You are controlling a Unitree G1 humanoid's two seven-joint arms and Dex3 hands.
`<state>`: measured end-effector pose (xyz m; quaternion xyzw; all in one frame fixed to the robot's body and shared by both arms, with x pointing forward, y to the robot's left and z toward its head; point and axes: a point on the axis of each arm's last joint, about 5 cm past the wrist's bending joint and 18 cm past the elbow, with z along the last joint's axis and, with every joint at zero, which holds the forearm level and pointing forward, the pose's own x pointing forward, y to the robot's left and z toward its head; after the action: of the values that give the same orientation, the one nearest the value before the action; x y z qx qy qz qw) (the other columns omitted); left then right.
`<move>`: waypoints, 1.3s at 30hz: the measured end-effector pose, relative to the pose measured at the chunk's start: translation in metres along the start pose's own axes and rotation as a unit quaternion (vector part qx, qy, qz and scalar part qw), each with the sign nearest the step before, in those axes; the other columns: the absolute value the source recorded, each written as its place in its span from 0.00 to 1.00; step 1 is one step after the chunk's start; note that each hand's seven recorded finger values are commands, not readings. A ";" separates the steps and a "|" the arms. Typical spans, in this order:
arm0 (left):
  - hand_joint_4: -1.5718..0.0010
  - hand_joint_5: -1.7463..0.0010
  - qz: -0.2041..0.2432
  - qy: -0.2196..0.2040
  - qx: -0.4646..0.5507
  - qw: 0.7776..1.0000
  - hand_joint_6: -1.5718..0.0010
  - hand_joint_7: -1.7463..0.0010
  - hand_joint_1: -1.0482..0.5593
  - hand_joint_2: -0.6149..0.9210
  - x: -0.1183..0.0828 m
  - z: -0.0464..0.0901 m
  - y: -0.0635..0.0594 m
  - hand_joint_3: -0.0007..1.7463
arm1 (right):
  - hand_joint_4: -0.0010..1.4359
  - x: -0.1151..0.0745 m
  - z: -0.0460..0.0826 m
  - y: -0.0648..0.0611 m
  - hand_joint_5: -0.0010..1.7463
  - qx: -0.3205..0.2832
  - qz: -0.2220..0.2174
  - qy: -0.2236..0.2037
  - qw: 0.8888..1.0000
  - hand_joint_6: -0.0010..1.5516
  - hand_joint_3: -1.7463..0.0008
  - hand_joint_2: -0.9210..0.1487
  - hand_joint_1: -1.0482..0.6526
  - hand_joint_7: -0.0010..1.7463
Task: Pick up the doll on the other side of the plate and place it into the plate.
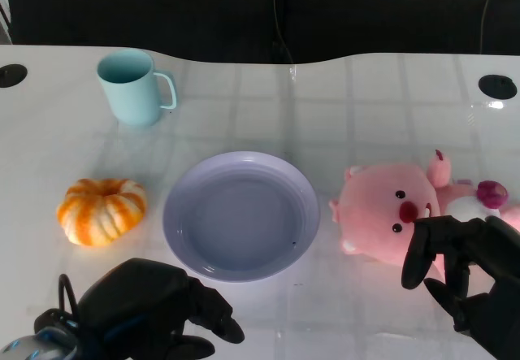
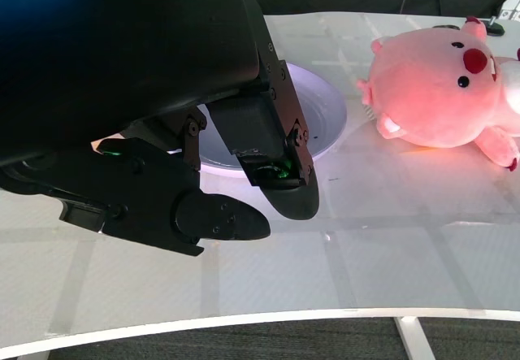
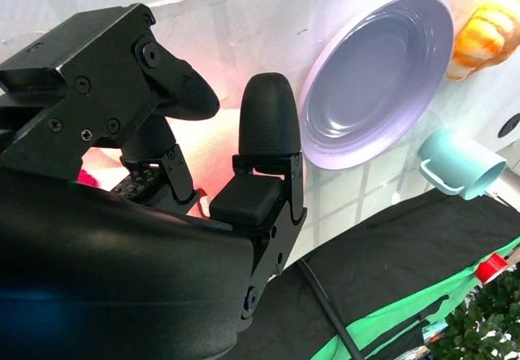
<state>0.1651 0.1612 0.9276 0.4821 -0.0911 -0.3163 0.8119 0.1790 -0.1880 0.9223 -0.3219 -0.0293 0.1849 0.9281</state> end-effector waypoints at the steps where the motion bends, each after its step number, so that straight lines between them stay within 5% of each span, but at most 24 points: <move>1: 0.51 0.29 0.000 0.000 0.000 1.000 0.30 1.00 0.51 1.00 0.000 0.000 0.000 0.14 | 0.53 0.000 0.000 0.000 0.99 0.000 0.000 0.001 1.000 0.49 0.30 0.46 0.63 0.77; 26: 0.51 0.28 0.000 0.000 0.000 1.000 0.30 1.00 0.50 1.00 0.000 0.000 0.000 0.14 | 0.54 0.000 -0.001 0.000 0.95 0.001 -0.002 0.001 1.000 0.49 0.29 0.49 0.63 0.76; 31: 0.51 0.28 0.000 0.000 0.000 1.000 0.30 1.00 0.50 1.00 0.000 0.000 0.000 0.15 | 0.54 0.001 0.000 0.000 0.79 0.003 -0.017 0.002 1.000 0.51 0.43 0.38 0.64 0.57; 35: 0.51 0.28 0.000 -0.001 0.000 1.000 0.30 1.00 0.51 1.00 0.000 0.000 0.000 0.15 | 0.51 0.001 0.000 0.001 0.54 0.001 -0.048 -0.001 0.999 0.52 0.78 0.11 0.58 0.26; 39: 0.51 0.28 0.000 -0.001 0.000 1.000 0.30 1.00 0.50 1.00 0.000 0.000 0.000 0.14 | 0.39 0.001 0.000 -0.001 0.36 -0.013 -0.077 -0.001 0.997 0.44 0.89 0.04 0.51 0.10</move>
<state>0.1654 0.1610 0.9276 0.4822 -0.0917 -0.3167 0.8117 0.1800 -0.1883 0.9223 -0.3306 -0.0573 0.1126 0.9353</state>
